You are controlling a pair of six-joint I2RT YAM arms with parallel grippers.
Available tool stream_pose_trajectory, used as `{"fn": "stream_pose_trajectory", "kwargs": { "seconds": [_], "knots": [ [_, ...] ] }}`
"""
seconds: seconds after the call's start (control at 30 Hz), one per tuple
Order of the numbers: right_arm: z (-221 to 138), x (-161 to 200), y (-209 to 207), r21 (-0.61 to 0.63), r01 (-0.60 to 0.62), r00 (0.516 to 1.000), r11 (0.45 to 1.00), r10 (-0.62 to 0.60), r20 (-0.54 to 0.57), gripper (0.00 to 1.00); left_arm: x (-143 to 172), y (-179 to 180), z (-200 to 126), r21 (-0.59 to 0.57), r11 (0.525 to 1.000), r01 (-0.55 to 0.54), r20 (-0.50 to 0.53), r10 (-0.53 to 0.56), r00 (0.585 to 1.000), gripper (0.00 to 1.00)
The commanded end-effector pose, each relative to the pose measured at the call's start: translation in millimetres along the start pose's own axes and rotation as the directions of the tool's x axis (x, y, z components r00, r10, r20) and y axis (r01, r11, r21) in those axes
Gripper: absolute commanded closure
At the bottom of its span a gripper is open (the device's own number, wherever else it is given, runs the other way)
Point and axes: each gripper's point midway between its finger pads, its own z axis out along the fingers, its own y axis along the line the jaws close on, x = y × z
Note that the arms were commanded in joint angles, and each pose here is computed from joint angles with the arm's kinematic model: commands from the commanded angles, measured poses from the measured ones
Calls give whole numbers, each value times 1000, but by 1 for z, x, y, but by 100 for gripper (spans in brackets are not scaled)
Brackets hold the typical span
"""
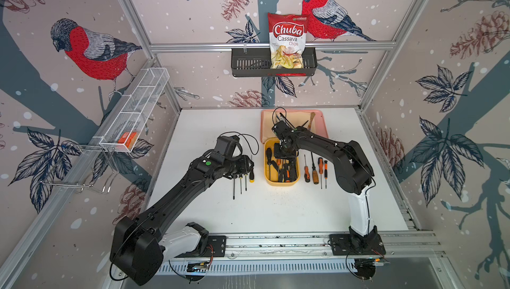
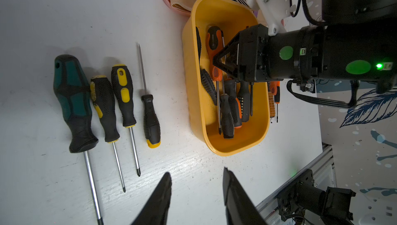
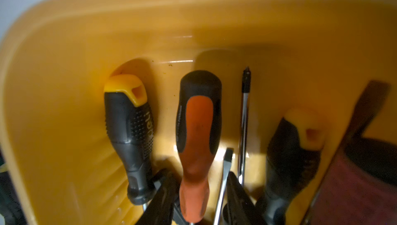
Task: Take out the screwdriver from the storage box
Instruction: Pick up the screwdriver from the storage box.
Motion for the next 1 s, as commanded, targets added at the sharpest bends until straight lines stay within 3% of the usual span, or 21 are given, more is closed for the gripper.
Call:
{"fn": "stream_pose_trajectory", "kwargs": {
  "seconds": [0.0, 0.4, 0.77, 0.97],
  "knots": [
    [5, 2, -1, 6, 8, 1000, 1000, -8, -18, 62, -3, 0, 1, 3, 1000, 2, 16, -2, 1000, 58],
    [3, 6, 1, -7, 22, 999, 1000, -22, -23, 81, 0, 1, 2, 4, 1000, 14, 19, -14, 1000, 58],
    [-60, -2, 0, -9, 52, 995, 999, -51, 82, 83, -4, -11, 12, 36, 999, -3, 4, 3, 1000, 58],
    [-95, 6, -22, 28, 60, 990, 998, -63, 128, 84, -6, -27, 23, 62, 998, -34, -16, 35, 999, 58]
  ]
}}
